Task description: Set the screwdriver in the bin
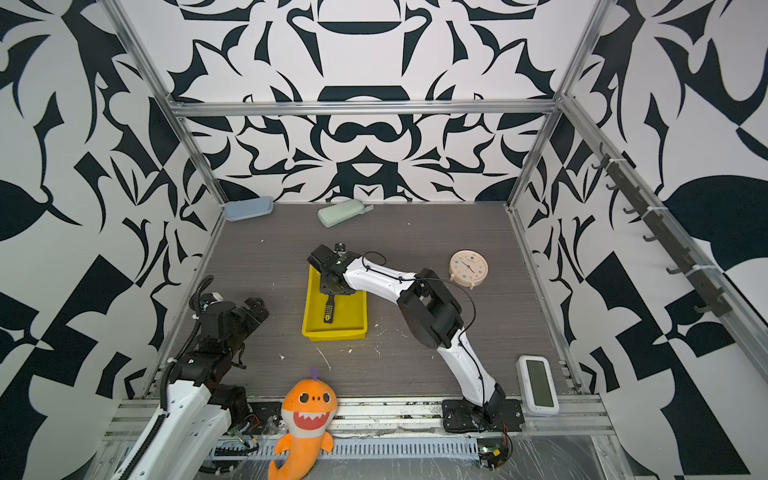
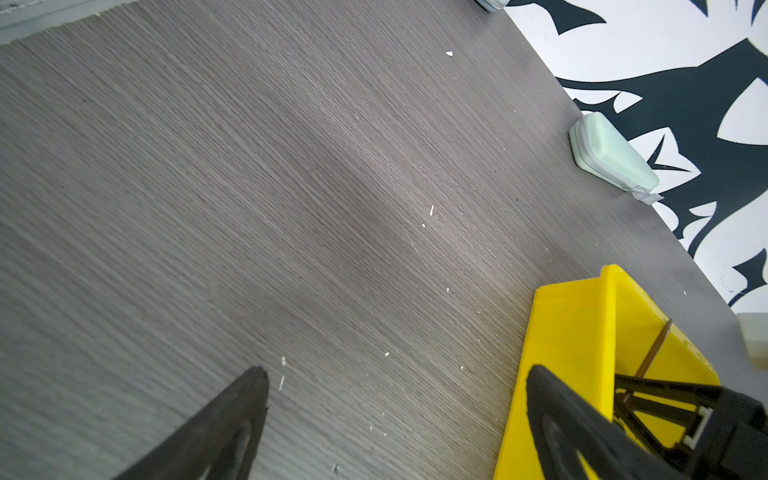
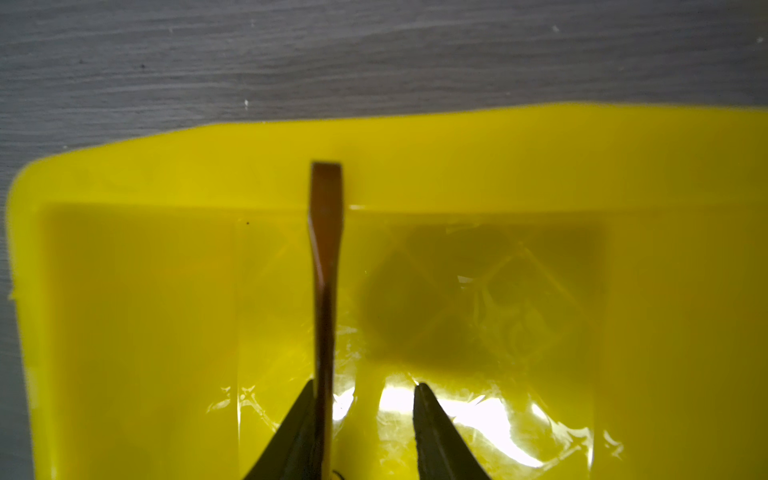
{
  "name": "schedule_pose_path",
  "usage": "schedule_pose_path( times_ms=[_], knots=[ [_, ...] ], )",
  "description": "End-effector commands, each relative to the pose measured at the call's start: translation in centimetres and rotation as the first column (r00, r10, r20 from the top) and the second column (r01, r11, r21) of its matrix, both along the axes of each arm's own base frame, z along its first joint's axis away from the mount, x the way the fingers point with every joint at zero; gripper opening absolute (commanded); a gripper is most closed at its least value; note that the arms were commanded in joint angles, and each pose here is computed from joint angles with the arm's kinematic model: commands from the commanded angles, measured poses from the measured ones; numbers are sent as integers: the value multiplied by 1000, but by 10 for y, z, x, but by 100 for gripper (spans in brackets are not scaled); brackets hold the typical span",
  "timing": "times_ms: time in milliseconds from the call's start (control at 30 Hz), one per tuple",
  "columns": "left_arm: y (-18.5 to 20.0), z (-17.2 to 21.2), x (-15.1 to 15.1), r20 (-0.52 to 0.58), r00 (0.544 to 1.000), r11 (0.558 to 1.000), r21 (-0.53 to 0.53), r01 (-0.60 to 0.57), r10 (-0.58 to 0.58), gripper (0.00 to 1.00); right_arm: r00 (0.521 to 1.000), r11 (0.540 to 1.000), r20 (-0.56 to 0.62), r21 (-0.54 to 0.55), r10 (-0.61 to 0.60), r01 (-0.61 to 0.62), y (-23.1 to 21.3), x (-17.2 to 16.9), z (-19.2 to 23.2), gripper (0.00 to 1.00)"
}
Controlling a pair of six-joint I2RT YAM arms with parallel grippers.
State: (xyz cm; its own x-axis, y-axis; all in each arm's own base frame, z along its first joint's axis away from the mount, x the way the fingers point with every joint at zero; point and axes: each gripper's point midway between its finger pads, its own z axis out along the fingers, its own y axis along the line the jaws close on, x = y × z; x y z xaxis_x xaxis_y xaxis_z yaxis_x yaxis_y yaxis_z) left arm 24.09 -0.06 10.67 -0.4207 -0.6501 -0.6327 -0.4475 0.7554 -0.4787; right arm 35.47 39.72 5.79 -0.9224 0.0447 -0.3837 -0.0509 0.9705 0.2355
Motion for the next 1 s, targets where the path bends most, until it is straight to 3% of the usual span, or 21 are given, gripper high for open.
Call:
schedule_pose_path(
  times_ms=[0,433,600,767,900,967],
  knots=[
    [3,-8,-4,-21,1000,1000,2,-21,21,99,998,999,30,7,-46,45,-16,0,21,39],
    [3,-8,-3,-22,1000,1000,3,-23,23,99,998,998,41,42,-40,39,-21,-5,40,37],
    [3,-8,-2,-30,999,1000,2,-20,20,99,991,1000,135,24,-18,15,-35,1,86,40],
    [2,-9,-2,-31,999,1000,1,-18,19,99,959,996,275,-41,-68,82,-106,21,138,47],
    [2,-8,-3,-25,1000,1000,1,-18,18,99,915,954,343,-130,-211,269,-210,36,142,71],
    [2,-8,-3,-23,1000,1000,-1,-16,16,99,874,913,399,-173,-278,369,-265,33,141,77]
  ],
)
